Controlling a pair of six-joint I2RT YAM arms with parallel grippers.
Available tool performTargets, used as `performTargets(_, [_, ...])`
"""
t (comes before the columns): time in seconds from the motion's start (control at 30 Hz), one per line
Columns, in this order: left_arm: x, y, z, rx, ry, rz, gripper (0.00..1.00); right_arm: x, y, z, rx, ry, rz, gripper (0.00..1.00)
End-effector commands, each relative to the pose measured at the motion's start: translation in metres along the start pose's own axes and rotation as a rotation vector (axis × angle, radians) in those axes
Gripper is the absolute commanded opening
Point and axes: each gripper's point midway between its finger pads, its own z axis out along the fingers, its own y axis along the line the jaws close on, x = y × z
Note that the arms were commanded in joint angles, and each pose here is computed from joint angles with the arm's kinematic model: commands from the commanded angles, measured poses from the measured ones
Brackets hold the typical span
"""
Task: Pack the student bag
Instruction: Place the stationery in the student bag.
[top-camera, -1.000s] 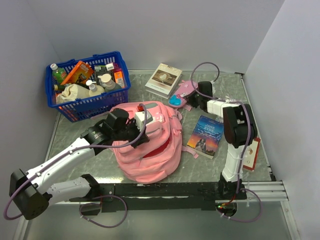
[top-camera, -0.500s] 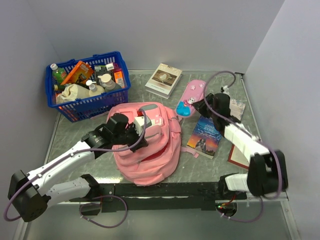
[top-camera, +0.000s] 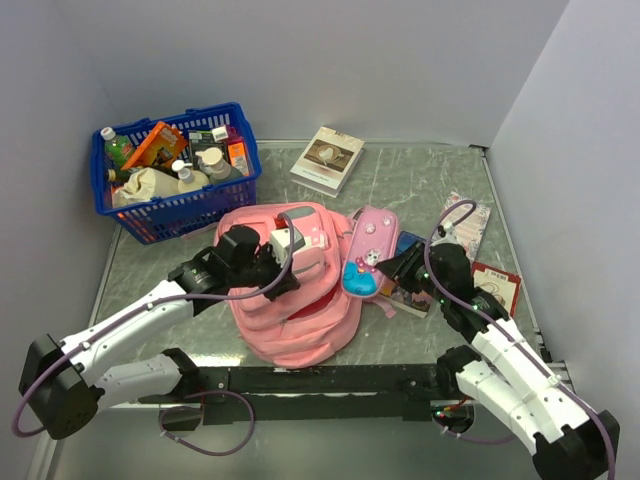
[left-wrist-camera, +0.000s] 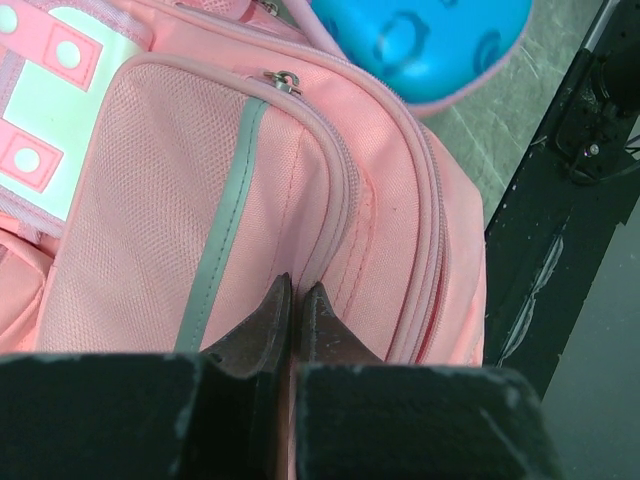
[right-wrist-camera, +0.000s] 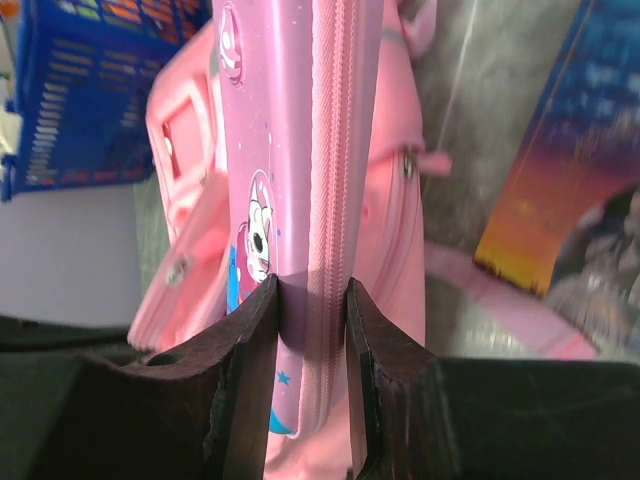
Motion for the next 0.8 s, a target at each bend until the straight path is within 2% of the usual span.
performTargets(0.0, [-0.051,0.026,-0.004,-0.146,-0.150,-0.015,0.01,0.006,0.017,-0.013,-0.007,0.030,0.057,0.12])
performTargets(0.13, [-0.062,0.031,-0.008,-0.182,-0.180,-0.028,0.01,0.014,0.016,-0.020,0.042,0.057,0.072,0.11])
performTargets(0.27, [-0.065,0.023,-0.006,-0.137,-0.194,-0.047,0.01,0.017,0.014,-0.014,0.058,0.017,0.150,0.13])
performTargets(0.47, [-0.074,0.014,-0.004,-0.087,-0.221,-0.038,0.01,0.018,0.046,0.007,0.054,-0.009,0.197,0.13])
performTargets(0.6, [-0.080,0.008,-0.003,-0.051,-0.236,-0.033,0.01,0.029,0.060,0.031,0.120,0.012,0.215,0.11])
performTargets(0.67, [-0.080,0.002,-0.002,-0.017,-0.235,-0.029,0.01,0.044,0.088,0.043,0.055,0.053,0.211,0.12])
performTargets(0.7, [-0.080,0.002,-0.002,-0.016,-0.234,-0.028,0.01,0.047,0.096,0.045,0.045,0.062,0.190,0.15])
performTargets(0.73, [-0.079,0.000,-0.002,-0.010,-0.235,-0.024,0.01,0.059,0.105,0.044,0.031,0.098,0.134,0.26])
performTargets(0.77, [-0.078,0.000,-0.002,-0.007,-0.233,-0.024,0.01,0.068,0.107,0.051,0.043,0.128,0.092,0.33])
